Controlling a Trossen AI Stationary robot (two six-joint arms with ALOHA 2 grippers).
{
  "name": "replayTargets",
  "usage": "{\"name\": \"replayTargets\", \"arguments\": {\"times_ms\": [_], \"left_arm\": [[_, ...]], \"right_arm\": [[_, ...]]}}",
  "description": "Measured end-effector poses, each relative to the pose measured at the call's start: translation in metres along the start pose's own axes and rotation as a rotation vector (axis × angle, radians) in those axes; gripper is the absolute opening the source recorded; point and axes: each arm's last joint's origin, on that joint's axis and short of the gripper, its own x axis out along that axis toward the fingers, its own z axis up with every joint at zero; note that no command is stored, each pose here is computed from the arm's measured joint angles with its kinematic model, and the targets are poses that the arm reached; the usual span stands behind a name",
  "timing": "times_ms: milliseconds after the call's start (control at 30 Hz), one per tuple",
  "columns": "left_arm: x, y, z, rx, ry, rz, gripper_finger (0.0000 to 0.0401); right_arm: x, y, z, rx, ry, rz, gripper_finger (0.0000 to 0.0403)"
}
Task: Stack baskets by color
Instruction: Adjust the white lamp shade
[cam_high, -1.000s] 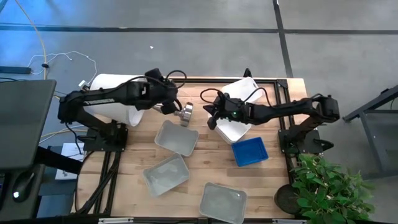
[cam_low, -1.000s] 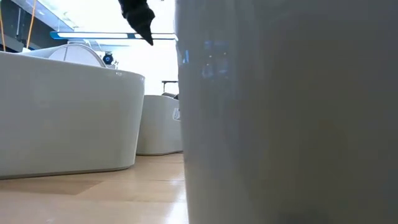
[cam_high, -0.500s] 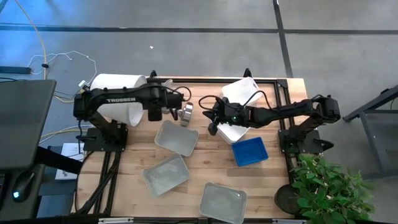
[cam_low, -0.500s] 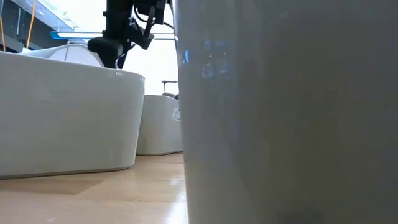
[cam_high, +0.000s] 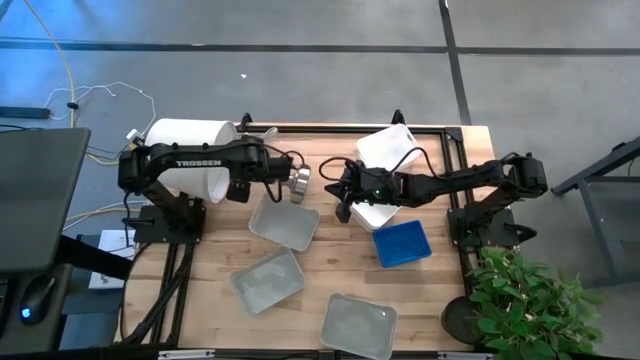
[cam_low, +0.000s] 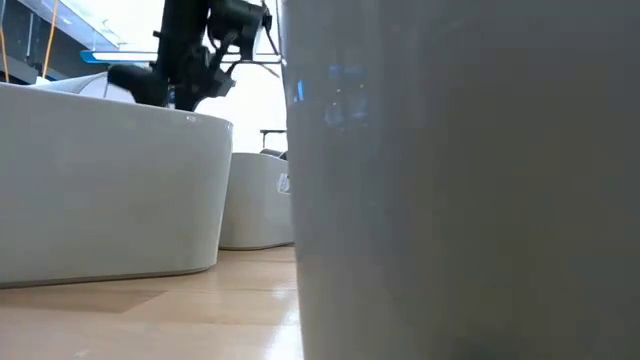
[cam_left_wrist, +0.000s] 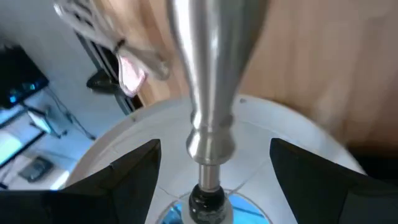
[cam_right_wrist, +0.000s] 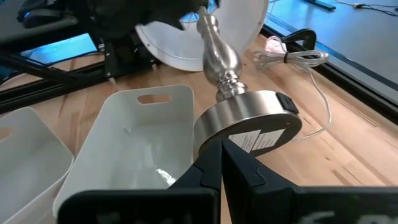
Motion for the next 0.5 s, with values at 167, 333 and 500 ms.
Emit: {"name": "replayTargets", "arguments": {"times_ms": [167,333,500], "left_arm": [[0.022,0.003,0.001,-0.034,0.015,-0.006,0.0290],[0.032,0.003,0.004,-0.031,-0.008,-0.029,0.0290],[0.047,-0.001,0.000,-0.018,0.042,-0.049,0.0290]], "right_arm": [[0.000,0.001,0.000,-0.001,-0.001,0.008,0.0000],[0.000,0.001,0.001,0.001,-0.008,0.010,0.0000],[0.000,0.001,0.001,0.004,-0.007,0.014,0.0000]]}}
